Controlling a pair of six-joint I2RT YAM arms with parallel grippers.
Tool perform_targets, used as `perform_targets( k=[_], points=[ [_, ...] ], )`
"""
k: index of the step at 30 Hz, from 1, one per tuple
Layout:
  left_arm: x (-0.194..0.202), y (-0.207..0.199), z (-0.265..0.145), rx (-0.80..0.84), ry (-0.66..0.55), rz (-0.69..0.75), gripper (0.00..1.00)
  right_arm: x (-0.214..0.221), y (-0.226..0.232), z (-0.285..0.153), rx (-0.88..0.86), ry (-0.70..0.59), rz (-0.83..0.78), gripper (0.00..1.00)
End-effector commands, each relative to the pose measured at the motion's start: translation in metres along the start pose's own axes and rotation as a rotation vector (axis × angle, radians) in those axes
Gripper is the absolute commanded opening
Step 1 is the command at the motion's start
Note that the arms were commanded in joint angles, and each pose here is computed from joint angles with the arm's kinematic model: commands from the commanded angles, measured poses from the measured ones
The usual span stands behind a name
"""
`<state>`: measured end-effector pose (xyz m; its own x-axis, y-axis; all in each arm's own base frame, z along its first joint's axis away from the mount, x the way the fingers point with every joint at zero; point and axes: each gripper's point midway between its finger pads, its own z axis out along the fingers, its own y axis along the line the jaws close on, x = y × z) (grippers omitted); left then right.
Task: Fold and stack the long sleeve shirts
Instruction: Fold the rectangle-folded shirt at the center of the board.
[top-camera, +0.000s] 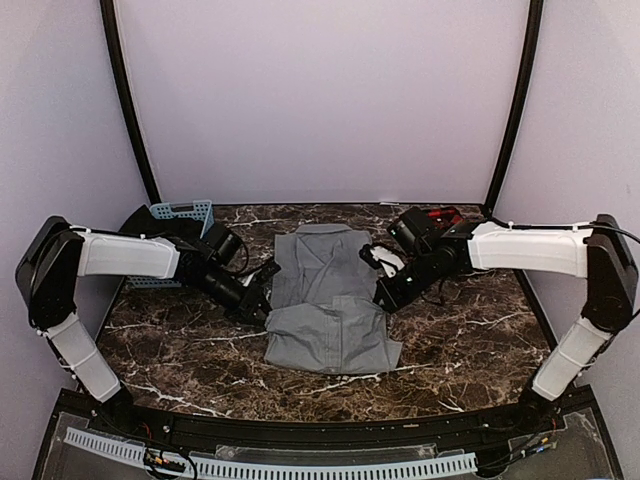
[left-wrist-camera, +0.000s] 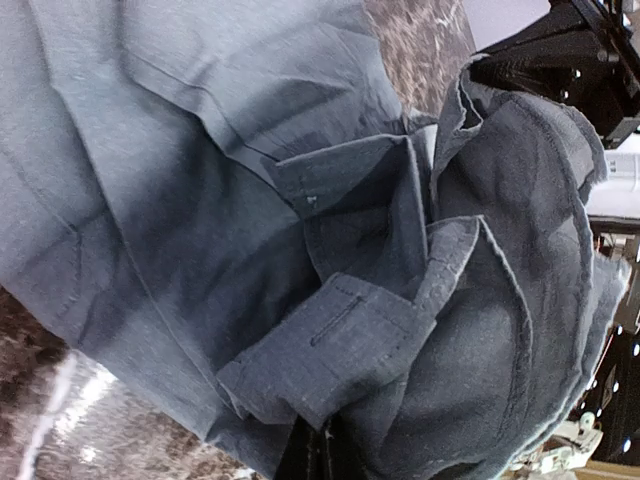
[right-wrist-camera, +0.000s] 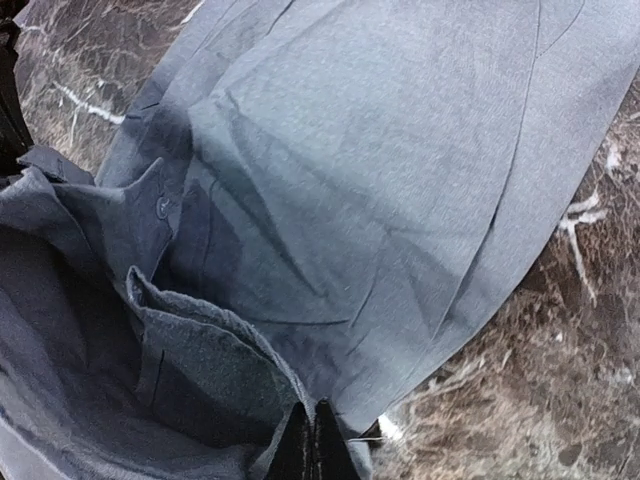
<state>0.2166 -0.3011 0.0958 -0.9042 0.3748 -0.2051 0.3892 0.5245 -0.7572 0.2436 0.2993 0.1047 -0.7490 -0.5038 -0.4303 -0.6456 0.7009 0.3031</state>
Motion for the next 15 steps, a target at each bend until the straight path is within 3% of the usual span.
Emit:
perform_targets(
  k=[1, 9, 15],
  points=[
    [-0.035, 0.012, -0.011, 0.031, -0.081, -0.058, 0.0, -0.044, -0.01, 0.009, -0.045, -0.067, -0.018, 0.0],
    [-0.077, 0.047, -0.007, 0.006, -0.12, -0.12, 0.0, -0.08, -0.044, 0.036, -0.053, -0.058, 0.039, 0.0],
    [-0.106, 0.069, -0.029, -0.046, -0.219, -0.167, 0.0, -0.094, -0.068, 0.05, -0.022, -0.047, 0.076, 0.01]
  ],
)
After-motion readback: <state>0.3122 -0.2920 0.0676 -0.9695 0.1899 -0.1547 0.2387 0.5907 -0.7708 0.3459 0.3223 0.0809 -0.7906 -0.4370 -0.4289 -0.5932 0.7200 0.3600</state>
